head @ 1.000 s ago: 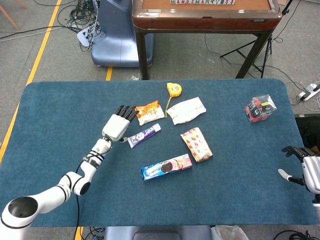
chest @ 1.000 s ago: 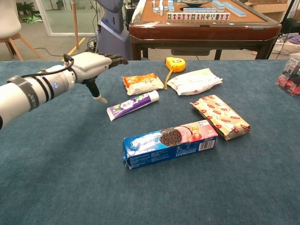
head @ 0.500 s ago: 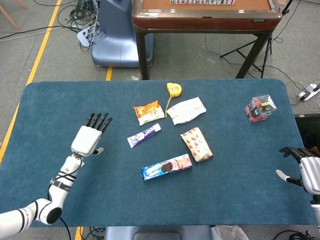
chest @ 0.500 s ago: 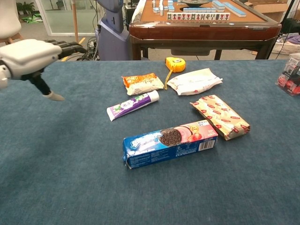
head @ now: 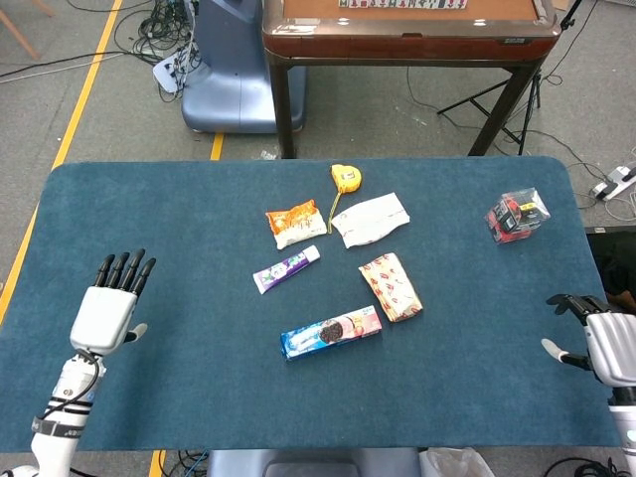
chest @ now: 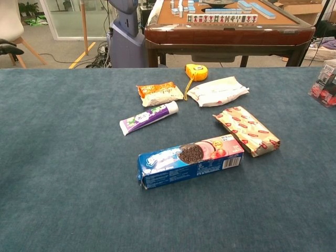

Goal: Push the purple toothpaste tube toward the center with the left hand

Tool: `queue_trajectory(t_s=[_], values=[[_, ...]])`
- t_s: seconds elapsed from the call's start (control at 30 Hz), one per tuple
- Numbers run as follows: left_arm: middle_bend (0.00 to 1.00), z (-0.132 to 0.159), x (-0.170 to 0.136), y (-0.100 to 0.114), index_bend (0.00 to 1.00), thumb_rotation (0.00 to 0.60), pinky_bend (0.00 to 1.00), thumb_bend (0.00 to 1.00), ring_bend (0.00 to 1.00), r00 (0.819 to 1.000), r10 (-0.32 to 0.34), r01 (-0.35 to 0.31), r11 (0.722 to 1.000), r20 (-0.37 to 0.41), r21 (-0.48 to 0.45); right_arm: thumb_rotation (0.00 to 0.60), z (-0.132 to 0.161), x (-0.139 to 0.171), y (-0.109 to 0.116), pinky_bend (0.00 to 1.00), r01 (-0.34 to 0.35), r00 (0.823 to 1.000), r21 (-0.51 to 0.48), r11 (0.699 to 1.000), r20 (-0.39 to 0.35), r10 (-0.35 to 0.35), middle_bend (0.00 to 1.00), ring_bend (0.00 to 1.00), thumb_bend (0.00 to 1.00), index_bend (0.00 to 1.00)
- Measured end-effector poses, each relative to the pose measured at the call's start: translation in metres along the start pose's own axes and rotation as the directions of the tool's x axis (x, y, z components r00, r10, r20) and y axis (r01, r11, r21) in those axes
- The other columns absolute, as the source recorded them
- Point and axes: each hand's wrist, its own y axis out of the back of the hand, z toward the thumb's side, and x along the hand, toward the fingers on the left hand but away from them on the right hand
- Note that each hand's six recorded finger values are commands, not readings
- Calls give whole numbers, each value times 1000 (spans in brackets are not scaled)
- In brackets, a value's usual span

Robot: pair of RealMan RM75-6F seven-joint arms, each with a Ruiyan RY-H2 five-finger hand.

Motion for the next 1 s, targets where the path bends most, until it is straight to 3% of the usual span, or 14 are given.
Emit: queue_trajectory(t_s=[0.7,1.0], values=[[0,-50,-87,-9,0,600,70,30,0,984,-38,21,995,-173,-100,600,5,-7,-15,559,-33,999,40,999,6,32,447,377,129,384],[0,-71,-106,-20,0,600,71,31,0,973,-75,47,990,-218,-132,600,10,-3,-13,559,-15,1000,55,998,-8,15,441,376,129,384]])
